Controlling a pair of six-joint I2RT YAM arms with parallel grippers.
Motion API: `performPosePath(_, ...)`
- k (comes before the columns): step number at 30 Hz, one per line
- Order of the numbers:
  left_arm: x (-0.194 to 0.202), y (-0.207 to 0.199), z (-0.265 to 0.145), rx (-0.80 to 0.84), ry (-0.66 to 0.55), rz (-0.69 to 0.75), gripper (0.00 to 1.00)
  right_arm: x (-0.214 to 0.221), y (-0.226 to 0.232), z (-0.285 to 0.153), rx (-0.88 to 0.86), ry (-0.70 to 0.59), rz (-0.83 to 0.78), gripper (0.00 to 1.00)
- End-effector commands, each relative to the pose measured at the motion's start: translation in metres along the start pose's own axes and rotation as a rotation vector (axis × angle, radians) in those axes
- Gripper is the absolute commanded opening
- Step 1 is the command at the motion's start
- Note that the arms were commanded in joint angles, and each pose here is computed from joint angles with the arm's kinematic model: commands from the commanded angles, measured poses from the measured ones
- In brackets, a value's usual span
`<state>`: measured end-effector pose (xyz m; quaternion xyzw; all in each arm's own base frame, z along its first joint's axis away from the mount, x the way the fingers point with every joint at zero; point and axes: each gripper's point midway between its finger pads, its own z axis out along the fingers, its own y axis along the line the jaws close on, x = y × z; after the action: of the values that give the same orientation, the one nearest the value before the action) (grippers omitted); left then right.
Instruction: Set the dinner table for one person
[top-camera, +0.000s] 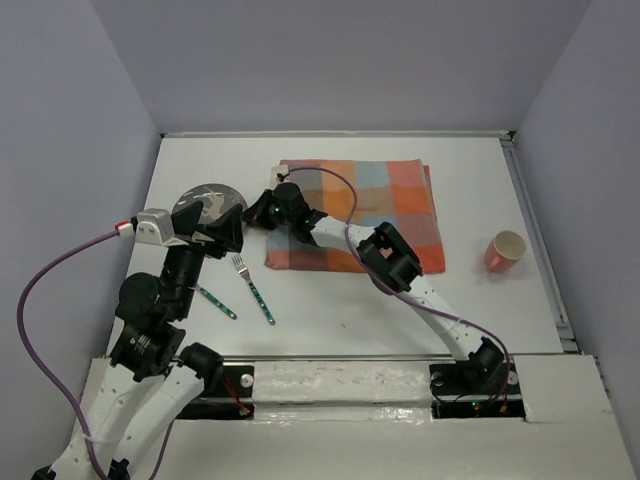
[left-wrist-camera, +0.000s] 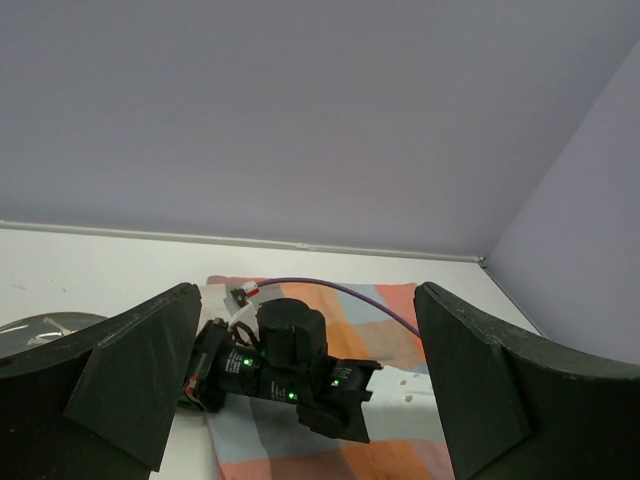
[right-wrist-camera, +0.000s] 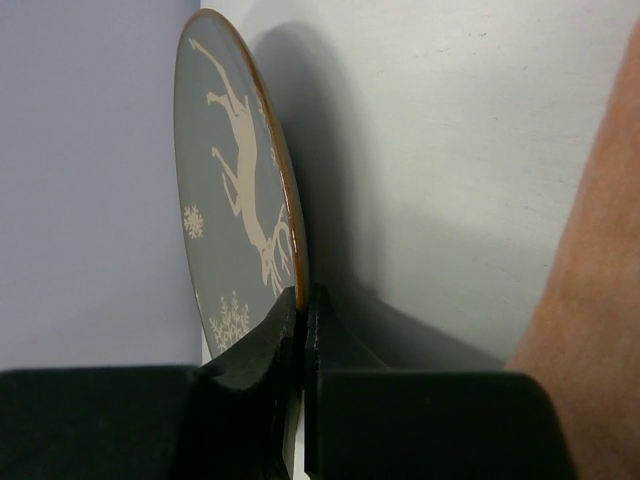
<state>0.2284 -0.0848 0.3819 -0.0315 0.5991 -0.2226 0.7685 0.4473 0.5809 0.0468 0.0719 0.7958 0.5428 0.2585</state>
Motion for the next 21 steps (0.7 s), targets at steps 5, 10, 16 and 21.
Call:
performPosePath(5, -0.028, 0.010, -0.008, -0.052, -0.105, 0.002, 0.99, -0.062, 0.203, -0.064, -0.401, -0.153, -0.167, 0.00)
performPosePath(10, -0.031, 0.017, -0.011, -0.085, -0.125, 0.006, 0.99, -0.101, 0.250, -0.140, -0.495, -0.292, -0.231, 0.00)
performPosePath(16, -0.022, 0.010, -0.008, -0.045, -0.092, 0.006, 0.99, -0.140, 0.167, -0.230, -0.351, -0.397, -0.199, 0.00)
performPosePath(21, -0.019, 0.003, -0.008, -0.003, -0.077, 0.004, 0.99, -0.156, 0.092, -0.288, -0.195, -0.432, -0.175, 0.00)
